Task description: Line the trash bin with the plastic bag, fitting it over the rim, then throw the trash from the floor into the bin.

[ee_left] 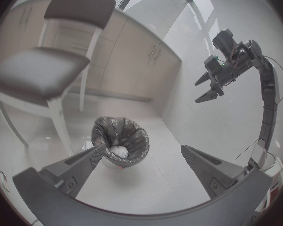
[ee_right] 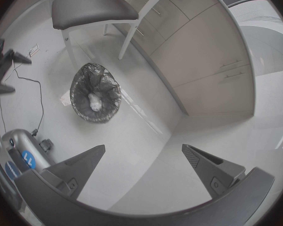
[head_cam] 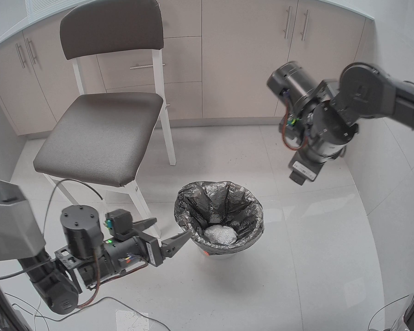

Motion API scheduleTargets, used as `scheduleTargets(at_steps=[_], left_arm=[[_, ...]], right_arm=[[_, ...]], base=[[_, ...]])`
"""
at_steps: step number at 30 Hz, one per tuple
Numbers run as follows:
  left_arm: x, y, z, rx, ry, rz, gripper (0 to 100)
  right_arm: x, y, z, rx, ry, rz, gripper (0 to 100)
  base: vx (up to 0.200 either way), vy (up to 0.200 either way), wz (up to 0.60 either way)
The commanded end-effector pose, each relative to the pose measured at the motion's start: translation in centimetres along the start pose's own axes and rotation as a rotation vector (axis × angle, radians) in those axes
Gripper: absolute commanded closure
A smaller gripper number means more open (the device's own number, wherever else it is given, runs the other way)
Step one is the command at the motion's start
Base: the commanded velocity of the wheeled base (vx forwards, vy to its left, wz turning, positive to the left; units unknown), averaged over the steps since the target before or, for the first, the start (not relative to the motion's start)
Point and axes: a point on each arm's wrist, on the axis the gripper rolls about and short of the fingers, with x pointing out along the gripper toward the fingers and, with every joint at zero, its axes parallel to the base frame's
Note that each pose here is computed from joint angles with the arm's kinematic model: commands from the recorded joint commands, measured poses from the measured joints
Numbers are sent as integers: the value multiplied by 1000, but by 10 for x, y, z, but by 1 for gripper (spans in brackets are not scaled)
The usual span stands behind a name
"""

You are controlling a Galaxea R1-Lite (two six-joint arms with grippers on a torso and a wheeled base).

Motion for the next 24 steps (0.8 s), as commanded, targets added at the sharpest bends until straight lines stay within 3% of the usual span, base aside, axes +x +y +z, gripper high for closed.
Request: scheduleTargets(at_steps=[1, 4, 7, 13, 15, 17, 19, 20, 22, 24], left_arm=[[-188, -31, 31, 236, -309, 217, 0], [-224, -33, 25, 260, -317, 334, 0], [-255, -40, 20, 299, -301, 424, 0], [-332, -69, -7, 276, -295, 561, 0], [-335, -70, -7, 243, -280, 616, 0], [-339, -71, -3, 182, -327, 661, 0], [-339, -71, -3, 151, -341, 659, 0], [-339, -71, -3, 151, -341, 659, 0], [-334, -69, -8, 151, -315, 683, 0], [-330, -68, -11, 146, -301, 703, 0]], right_arm=[[-165, -107, -173, 116, 102, -194, 0], [-188, -120, -219, 225, 180, -239, 0], [-215, -117, -254, 293, 178, -240, 0], [-290, -84, -336, 514, -76, -282, 0], [-313, -66, -368, 572, -176, -319, 0], [-333, -42, -401, 635, -275, -365, 0], [-350, -16, -433, 704, -383, -425, 0], [-351, -14, -435, 708, -391, -428, 0], [-370, 14, -473, 801, -583, -546, 0], [-379, 24, -488, 852, -694, -612, 0]], base=[[0, 0, 0], [0, 0, 0], [0, 0, 0], [0, 0, 0], [0, 0, 0], [0, 0, 0], [0, 0, 0], [0, 0, 0], [0, 0, 0], [0, 0, 0]])
